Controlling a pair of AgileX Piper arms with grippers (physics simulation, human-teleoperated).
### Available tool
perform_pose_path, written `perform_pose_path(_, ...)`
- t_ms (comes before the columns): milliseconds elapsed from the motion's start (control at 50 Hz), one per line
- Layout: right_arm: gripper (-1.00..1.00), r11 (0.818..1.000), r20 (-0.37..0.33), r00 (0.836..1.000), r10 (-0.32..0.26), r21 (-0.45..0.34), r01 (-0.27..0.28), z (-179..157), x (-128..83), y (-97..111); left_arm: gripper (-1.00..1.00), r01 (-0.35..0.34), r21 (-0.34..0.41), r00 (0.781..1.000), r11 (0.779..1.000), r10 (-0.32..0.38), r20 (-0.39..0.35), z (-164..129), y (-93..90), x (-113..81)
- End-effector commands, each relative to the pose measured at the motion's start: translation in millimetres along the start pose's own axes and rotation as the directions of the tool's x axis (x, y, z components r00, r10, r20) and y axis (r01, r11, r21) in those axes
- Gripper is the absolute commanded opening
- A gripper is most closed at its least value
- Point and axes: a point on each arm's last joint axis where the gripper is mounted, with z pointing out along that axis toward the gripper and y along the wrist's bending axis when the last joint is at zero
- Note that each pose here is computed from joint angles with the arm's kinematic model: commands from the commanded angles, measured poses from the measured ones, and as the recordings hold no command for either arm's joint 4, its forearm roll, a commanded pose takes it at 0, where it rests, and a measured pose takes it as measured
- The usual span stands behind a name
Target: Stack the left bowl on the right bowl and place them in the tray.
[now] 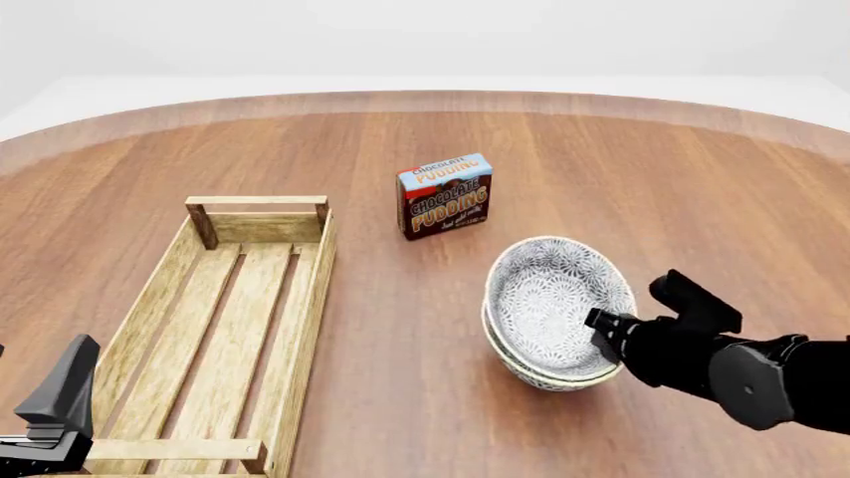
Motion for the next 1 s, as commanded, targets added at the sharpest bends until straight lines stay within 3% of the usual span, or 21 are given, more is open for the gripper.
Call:
perform_pose_path(20, -1.00, 0.992, -0.048, 0.991, -0.126, -0.008, 0.126, 0.2, 7.5, 5.5, 1.00, 0.000, 0.000, 1.000, 1.000, 0.000, 0.000, 0.0, 0.0, 0.0)
perform_pose_path(280, -1.00, 0.980, -0.003, 0.981, -0.191, -0.059, 0.191, -33.6, -6.9, 24.5, 1.00, 0.000, 0.000, 1.000, 1.000, 0.000, 0.000, 0.0, 0.0, 0.0)
perform_pose_path(420, -1.00, 0.948, 0.084, 0.952, -0.294, -0.098, 0.302, -83.0, -33.5, 46.7, 1.00, 0.000, 0.000, 1.000, 1.000, 0.000, 0.000, 0.0, 0.0, 0.0)
perform_pose_path(460, -1.00, 0.925, 0.118, 0.923, -0.366, -0.063, 0.374, -93.9, -51.9, 49.7, 1.00, 0.000, 0.000, 1.000, 1.000, 0.000, 0.000, 0.0, 0.0, 0.0)
perform_pose_path(500, -1.00, 0.918, 0.154, 0.920, -0.360, -0.116, 0.379, -111.0, -50.7, 61.3, 1.00, 0.000, 0.000, 1.000, 1.000, 0.000, 0.000, 0.0, 0.0, 0.0)
perform_pose_path(560, -1.00, 0.888, 0.198, 0.883, -0.426, -0.098, 0.450, -126.1, -64.2, 67.7, 1.00, 0.000, 0.000, 1.000, 1.000, 0.000, 0.000, 0.0, 0.0, 0.0)
perform_pose_path(600, -1.00, 0.880, 0.211, 0.877, -0.432, -0.113, 0.461, -133.2, -64.8, 72.5, 1.00, 0.000, 0.000, 1.000, 1.000, 0.000, 0.000, 0.0, 0.0, 0.0)
perform_pose_path(620, -1.00, 0.839, 0.240, 0.826, -0.510, -0.076, 0.539, -141.4, -75.9, 75.8, 1.00, 0.000, 0.000, 1.000, 1.000, 0.000, 0.000, 0.0, 0.0, 0.0)
perform_pose_path(680, -1.00, 0.831, 0.285, 0.817, -0.502, -0.102, 0.547, -156.3, -78.0, 83.1, 1.00, 0.000, 0.000, 1.000, 1.000, 0.000, 0.000, 0.0, 0.0, 0.0)
perform_pose_path(700, -1.00, 0.818, 0.286, 0.803, -0.523, -0.093, 0.567, -156.6, -79.9, 84.5, 1.00, 0.000, 0.000, 1.000, 1.000, 0.000, 0.000, 0.0, 0.0, 0.0)
perform_pose_path(720, -1.00, 0.792, 0.306, 0.770, -0.560, -0.076, 0.606, -161.3, -83.7, 86.2, 1.00, 0.000, 0.000, 1.000, 1.000, 0.000, 0.000, 0.0, 0.0, 0.0)
perform_pose_path(740, -1.00, 0.788, 0.313, 0.763, -0.565, -0.069, 0.612, -163.5, -86.2, 87.0, 1.00, 0.000, 0.000, 1.000, 1.000, 0.000, 0.000, 0.0, 0.0, 0.0)
perform_pose_path(760, -1.00, 0.768, 0.334, 0.738, -0.586, -0.061, 0.638, -168.9, -88.8, 89.5, 1.00, 0.000, 0.000, 1.000, 1.000, 0.000, 0.000, 0.0, 0.0, 0.0)
perform_pose_path(780, -1.00, 0.755, 0.332, 0.733, -0.594, -0.084, 0.650, -168.5, -85.7, 95.5, 1.00, 0.000, 0.000, 1.000, 1.000, 0.000, 0.000, 0.0, 0.0, 0.0)
perform_pose_path(800, -1.00, 0.740, 0.341, 0.715, -0.610, -0.080, 0.668, -169.8, -86.7, 97.5, 1.00, 0.000, 0.000, 1.000, 1.000, 0.000, 0.000, 0.0, 0.0, 0.0)
perform_pose_path(820, -1.00, 0.716, 0.380, 0.688, -0.618, -0.089, 0.693, -178.5, -85.6, 101.8, 1.00, 0.000, 0.000, 1.000, 1.000, 0.000, 0.000, 0.0, 0.0, 0.0)
perform_pose_path(840, -1.00, 0.708, 0.379, 0.684, -0.624, -0.096, 0.699, -177.1, -85.8, 105.4, 1.00, 0.000, 0.000, 1.000, 1.000, 0.000, 0.000, 0.0, 0.0, 0.0)
perform_pose_path(920, -1.00, 0.661, 0.408, 0.631, -0.660, -0.082, 0.745, -175.5, -90.2, 114.7, 1.00, 0.000, 0.000, 1.000, 1.000, 0.000, 0.000, 0.0, 0.0, 0.0)
perform_pose_path(940, -1.00, 0.666, 0.415, 0.636, -0.650, -0.091, 0.740, -173.8, -91.5, 118.0, 1.00, 0.000, 0.000, 1.000, 1.000, 0.000, 0.000, 0.0, 0.0, 0.0)
perform_pose_path(960, -1.00, 0.656, 0.418, 0.625, -0.659, -0.088, 0.750, -171.6, -92.0, 120.1, 1.00, 0.000, 0.000, 1.000, 1.000, 0.000, 0.000, 0.0, 0.0, 0.0)
perform_pose_path(1000, -1.00, 0.655, 0.411, 0.628, -0.661, -0.092, 0.750, -165.2, -92.3, 123.0, 1.00, 0.000, 0.000, 1.000, 1.000, 0.000, 0.000, 0.0, 0.0, 0.0)
